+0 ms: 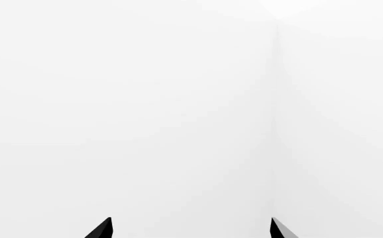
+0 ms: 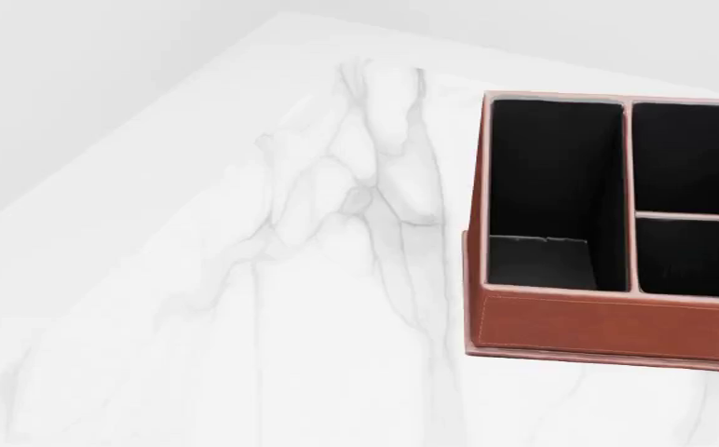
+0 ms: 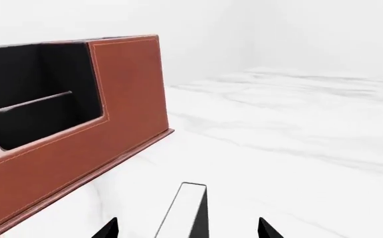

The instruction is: Pick up the book and place it in the left compartment of the caddy.

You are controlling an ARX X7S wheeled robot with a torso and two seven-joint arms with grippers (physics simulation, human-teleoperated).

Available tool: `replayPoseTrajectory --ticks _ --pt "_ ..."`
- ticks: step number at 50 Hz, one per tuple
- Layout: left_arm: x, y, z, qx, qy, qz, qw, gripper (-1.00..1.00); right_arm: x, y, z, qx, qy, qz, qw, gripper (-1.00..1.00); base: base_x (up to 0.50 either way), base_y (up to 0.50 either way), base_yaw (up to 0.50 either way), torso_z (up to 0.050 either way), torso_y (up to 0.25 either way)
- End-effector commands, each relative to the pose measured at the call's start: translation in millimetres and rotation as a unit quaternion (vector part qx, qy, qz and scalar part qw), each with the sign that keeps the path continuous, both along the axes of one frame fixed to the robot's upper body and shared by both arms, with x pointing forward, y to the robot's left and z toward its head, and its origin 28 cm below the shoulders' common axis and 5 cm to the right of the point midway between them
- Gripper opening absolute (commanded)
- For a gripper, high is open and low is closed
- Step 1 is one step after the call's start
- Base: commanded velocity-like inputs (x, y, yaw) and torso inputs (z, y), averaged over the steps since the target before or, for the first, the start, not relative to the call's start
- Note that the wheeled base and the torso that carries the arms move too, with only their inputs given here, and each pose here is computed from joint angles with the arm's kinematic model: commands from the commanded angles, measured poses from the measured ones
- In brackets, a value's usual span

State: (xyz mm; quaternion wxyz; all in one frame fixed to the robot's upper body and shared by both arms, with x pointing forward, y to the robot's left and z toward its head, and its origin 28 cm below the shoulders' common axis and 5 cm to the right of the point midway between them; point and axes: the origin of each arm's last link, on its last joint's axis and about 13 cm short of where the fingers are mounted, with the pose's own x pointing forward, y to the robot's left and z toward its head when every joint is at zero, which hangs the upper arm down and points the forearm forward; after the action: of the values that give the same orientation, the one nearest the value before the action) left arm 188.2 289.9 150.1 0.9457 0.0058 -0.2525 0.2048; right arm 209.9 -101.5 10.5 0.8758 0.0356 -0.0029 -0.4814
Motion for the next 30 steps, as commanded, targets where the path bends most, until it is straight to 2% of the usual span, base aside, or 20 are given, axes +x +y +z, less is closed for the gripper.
replayPoseTrajectory --ticks 1,18,30 --pt "7 4.0 -3 -0.009 0.02 0.006 1.0 1.0 4 3.0 -5 0.012 0.014 0.011 1.0 1.0 0.0 0.0 0.0 0.0 0.0" --pt "6 4.3 -3 -0.009 0.02 0.006 1.0 1.0 11 9.2 -14 0.022 0.027 0.034 0.999 1.0 0.0 0.0 0.0 0.0 0.0" --pt "5 4.8 -4 -0.009 0.02 0.006 1.0 1.0 10 9.1 -18 0.035 0.034 0.026 0.998 1.0 0.0 0.0 0.0 0.0 0.0"
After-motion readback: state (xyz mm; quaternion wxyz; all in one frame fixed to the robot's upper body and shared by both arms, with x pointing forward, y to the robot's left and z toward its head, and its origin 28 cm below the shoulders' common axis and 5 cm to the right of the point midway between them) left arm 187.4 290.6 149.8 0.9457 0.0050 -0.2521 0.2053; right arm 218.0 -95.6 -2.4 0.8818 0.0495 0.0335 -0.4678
